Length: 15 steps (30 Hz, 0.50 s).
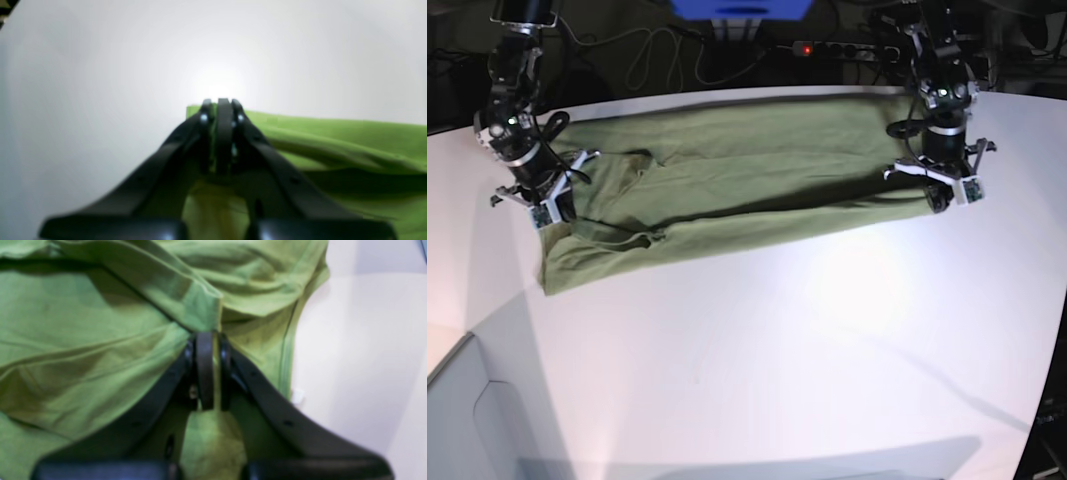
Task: Fold the T-shirt properly
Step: 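Lay the folded hem onto the collar edge with both grippers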
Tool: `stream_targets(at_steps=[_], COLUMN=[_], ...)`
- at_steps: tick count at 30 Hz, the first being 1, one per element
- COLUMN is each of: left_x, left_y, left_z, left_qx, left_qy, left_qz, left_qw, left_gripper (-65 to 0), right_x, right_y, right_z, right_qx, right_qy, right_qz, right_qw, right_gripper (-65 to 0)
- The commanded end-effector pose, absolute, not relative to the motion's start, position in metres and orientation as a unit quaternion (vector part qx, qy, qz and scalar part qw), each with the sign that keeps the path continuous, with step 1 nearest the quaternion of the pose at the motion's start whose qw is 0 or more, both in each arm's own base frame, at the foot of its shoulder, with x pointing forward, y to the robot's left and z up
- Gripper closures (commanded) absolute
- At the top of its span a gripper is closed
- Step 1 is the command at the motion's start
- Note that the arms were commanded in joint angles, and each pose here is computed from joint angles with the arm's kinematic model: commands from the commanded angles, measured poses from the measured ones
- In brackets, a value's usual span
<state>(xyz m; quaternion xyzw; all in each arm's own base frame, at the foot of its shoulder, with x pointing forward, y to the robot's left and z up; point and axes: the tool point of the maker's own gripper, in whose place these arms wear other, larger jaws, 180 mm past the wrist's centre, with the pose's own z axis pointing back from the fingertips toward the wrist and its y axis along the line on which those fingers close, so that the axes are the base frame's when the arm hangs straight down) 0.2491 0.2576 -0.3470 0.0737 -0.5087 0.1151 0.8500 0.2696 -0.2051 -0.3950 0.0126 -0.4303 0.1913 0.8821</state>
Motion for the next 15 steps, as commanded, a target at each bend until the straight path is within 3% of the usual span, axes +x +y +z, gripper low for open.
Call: stream_targets(at_steps=[1,12,15], left_x=[0.251,0.243,0.243], left_y=[0.259,0.259,0.258], left_z=[-0.337,-0.351,-0.351], left_qx=[0.078,0.076,0.076], left_qy=[-0.524,-0.506,-0.507], left_qz=[0.111,0.114,0.113], left_qw=[0.841,0.851,0.851], left_gripper=[0.0,0.0,0.0], right_x=[0.277,0.273,0.272], right_y=[-0.204,-0.195,-0.195], right_z=[-0.381,-0.331,-0.334], right_qx=[0.016,-0.012,-0.012], right_qy=[-0.451,-0.498,-0.492], right_qz=[0.205,0.233,0.234], right_qw=[0.869,0.835,0.838], right_gripper=[-0.1,-1.6,-13.6])
